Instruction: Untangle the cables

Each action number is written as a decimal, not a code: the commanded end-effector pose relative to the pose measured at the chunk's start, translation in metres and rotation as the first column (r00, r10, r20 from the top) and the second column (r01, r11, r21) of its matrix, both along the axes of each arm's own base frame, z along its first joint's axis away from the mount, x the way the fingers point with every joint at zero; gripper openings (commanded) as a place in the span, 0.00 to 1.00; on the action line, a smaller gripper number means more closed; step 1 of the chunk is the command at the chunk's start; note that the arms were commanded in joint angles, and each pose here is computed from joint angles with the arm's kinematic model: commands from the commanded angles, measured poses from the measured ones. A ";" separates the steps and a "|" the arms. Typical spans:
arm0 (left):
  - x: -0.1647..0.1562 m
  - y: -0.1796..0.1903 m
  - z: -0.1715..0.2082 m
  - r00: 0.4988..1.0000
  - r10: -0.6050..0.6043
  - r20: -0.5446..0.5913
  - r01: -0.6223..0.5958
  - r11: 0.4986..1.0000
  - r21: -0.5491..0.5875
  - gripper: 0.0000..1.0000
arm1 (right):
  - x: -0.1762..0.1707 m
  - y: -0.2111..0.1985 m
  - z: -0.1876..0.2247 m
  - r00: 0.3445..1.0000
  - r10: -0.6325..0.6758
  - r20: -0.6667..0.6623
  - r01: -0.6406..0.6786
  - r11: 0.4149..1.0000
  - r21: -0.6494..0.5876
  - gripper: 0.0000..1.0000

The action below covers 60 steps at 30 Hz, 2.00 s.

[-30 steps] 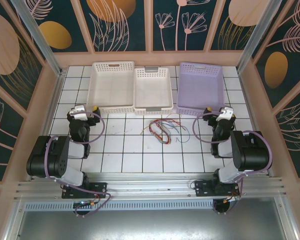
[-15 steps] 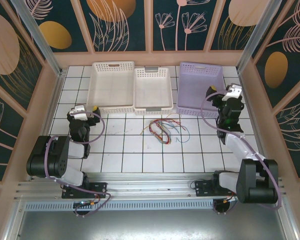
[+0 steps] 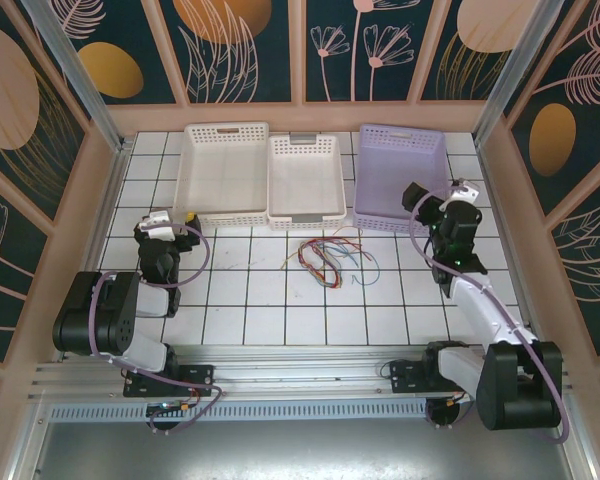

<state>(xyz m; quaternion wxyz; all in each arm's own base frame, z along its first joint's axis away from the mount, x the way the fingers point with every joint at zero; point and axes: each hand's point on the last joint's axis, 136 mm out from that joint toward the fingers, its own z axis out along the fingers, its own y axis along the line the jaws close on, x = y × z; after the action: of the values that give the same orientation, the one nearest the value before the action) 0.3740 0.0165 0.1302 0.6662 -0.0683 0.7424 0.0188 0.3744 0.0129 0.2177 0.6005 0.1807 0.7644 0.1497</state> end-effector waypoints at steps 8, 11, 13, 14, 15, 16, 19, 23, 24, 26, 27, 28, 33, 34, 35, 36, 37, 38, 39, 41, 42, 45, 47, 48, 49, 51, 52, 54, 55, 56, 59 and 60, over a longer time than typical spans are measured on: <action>0.003 0.001 0.006 1.000 -0.004 0.017 0.003 1.000 0.010 0.99 | -0.033 -0.001 0.008 0.998 0.004 0.067 -0.015 0.985 0.174 0.99; 0.003 0.001 0.006 1.000 -0.004 0.016 0.003 1.000 0.010 0.99 | -0.036 -0.001 -0.001 0.999 0.001 0.035 -0.008 0.979 0.203 0.99; 0.003 0.001 0.005 1.000 -0.003 0.012 0.003 1.000 0.010 0.99 | -0.037 0.001 -0.009 1.000 0.012 0.025 -0.017 0.977 0.211 0.99; 0.003 0.001 0.005 1.000 -0.003 0.013 0.003 1.000 0.009 0.99 | -0.037 0.003 -0.012 0.999 0.022 0.026 -0.027 0.978 0.209 0.99; 0.003 0.001 0.005 1.000 -0.003 0.015 0.003 1.000 0.010 0.99 | -0.037 0.004 -0.016 0.999 0.029 0.028 -0.034 0.976 0.216 0.99; 0.002 0.003 0.008 1.000 0.013 0.024 -0.013 1.000 0.008 0.99 | -0.036 0.006 -0.020 0.999 0.038 0.024 -0.042 0.972 0.230 0.99; 0.002 0.006 0.018 0.999 0.028 0.019 -0.028 1.000 0.005 0.99 | -0.032 0.015 -0.029 0.997 0.083 -0.004 -0.080 0.966 0.245 0.99; 0.004 0.007 0.049 0.999 0.042 0.026 -0.041 0.999 -0.029 0.99 | -0.032 0.017 -0.034 0.995 0.095 -0.030 -0.084 0.963 0.256 0.99; 0.001 0.003 0.058 0.998 0.016 0.052 -0.013 0.998 -0.060 0.99 | -0.033 0.018 -0.033 0.995 0.098 -0.034 -0.086 0.963 0.256 0.99; -0.005 -0.007 0.073 0.996 -0.032 0.087 0.042 0.992 -0.117 0.99 | -0.034 0.019 -0.031 0.994 0.105 -0.042 -0.090 0.959 0.269 0.99; -0.006 -0.011 0.080 0.995 -0.049 0.091 0.062 0.987 -0.149 0.99 | -0.035 0.023 -0.027 0.991 0.127 -0.041 -0.111 0.956 0.273 0.99; -0.006 -0.016 0.084 0.993 -0.075 0.088 0.090 0.979 -0.181 0.99 | -0.035 0.026 -0.025 0.988 0.147 -0.050 -0.128 0.954 0.272 0.99; -0.008 -0.049 0.119 0.966 -0.246 0.082 0.259 0.912 -0.319 0.99 | -0.037 0.042 -0.027 0.966 0.224 -0.132 -0.191 0.956 0.224 0.99; -0.009 -0.050 0.125 0.967 -0.242 0.074 0.252 0.893 -0.373 0.99 | -0.040 0.046 -0.030 0.961 0.240 -0.140 -0.206 0.953 0.222 0.99; -0.010 -0.047 0.127 0.974 -0.221 0.050 0.221 0.878 -0.424 0.99 | -0.042 0.050 -0.032 0.957 0.251 -0.146 -0.216 0.951 0.221 0.99; -0.011 -0.045 0.132 0.980 -0.200 0.026 0.188 0.864 -0.467 0.99 | -0.045 0.056 -0.034 0.952 0.270 -0.147 -0.235 0.947 0.219 0.99; -0.014 -0.042 0.132 0.982 -0.186 -0.018 0.155 0.862 -0.482 0.99 | -0.049 0.062 -0.037 0.946 0.288 -0.148 -0.253 0.943 0.217 0.99; -0.018 -0.038 0.127 0.984 -0.159 -0.077 0.101 0.862 -0.496 0.99 | -0.052 0.068 -0.040 0.941 0.301 -0.152 -0.266 0.940 0.216 0.99; -0.023 -0.032 0.124 0.982 -0.119 -0.144 0.028 0.855 -0.519 0.99 | -0.055 0.076 -0.045 0.933 0.320 -0.162 -0.283 0.935 0.214 0.99; -0.032 -0.038 0.125 0.973 -0.161 -0.164 0.056 0.858 -0.510 0.99 | -0.061 0.092 -0.053 0.913 0.361 -0.188 -0.321 0.923 0.212 0.98; -0.038 -0.045 0.128 0.971 -0.200 -0.135 0.102 0.848 -0.520 0.99 | -0.065 0.101 -0.056 0.904 0.378 -0.202 -0.338 0.918 0.209 0.98; -0.057 -0.054 0.126 0.969 -0.240 -0.055 0.162 0.791 -0.590 0.99 | -0.076 0.120 -0.061 0.883 0.412 -0.224 -0.375 0.907 0.190 0.97; -0.067 -0.066 0.127 0.950 -0.312 -0.024 0.241 0.778 -0.580 0.99 | -0.084 0.129 -0.065 0.871 0.429 -0.240 -0.394 0.901 0.181 0.95; -0.071 -0.069 0.129 0.943 -0.331 -0.024 0.261 0.787 -0.559 0.99 | -0.090 0.136 -0.070 0.859 0.446 -0.253 -0.411 0.894 0.181 0.94; -0.072 -0.067 0.128 0.946 -0.323 -0.040 0.249 0.798 -0.548 0.99 | -0.095 0.142 -0.074 0.848 0.459 -0.265 -0.423 0.887 0.183 0.93; -0.072 -0.059 0.125 0.957 -0.283 -0.068 0.207 0.827 -0.523 0.99 | -0.104 0.152 -0.084 0.826 0.483 -0.291 -0.446 0.875 0.187 0.92; -0.073 -0.057 0.123 0.960 -0.270 -0.074 0.194 0.833 -0.517 0.99 | -0.109 0.156 -0.090 0.818 0.488 -0.304 -0.452 0.873 0.185 0.91; -0.072 -0.055 0.117 0.962 -0.259 -0.086 0.177 0.832 -0.526 0.99 | -0.118 0.162 -0.103 0.806 0.493 -0.328 -0.462 0.870 0.174 0.90; -0.072 -0.057 0.117 0.959 -0.269 -0.093 0.182 0.831 -0.526 0.98 | -0.122 0.165 -0.110 0.801 0.492 -0.341 -0.464 0.870 0.164 0.89; -0.071 -0.058 0.116 0.956 -0.276 -0.100 0.184 0.830 -0.527 0.99 | -0.125 0.167 -0.115 0.794 0.494 -0.354 -0.470 0.869 0.158 0.89; -0.067 -0.058 0.109 0.952 -0.276 -0.131 0.167 0.828 -0.535 0.98 | -0.127 0.172 -0.125 0.791 0.470 -0.392 -0.467 0.877 0.111 0.86; -0.066 -0.058 0.107 0.950 -0.277 -0.141 0.162 0.827 -0.538 0.99 | -0.126 0.176 -0.126 0.789 0.470 -0.396 -0.474 0.875 0.095 0.85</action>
<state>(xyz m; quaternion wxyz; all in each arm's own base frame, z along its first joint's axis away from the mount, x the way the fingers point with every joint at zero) 0.3068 -0.0403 0.2371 0.5455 -0.1628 0.7822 -0.2533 0.2439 0.1924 0.0970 0.3615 -0.0024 0.8889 0.2813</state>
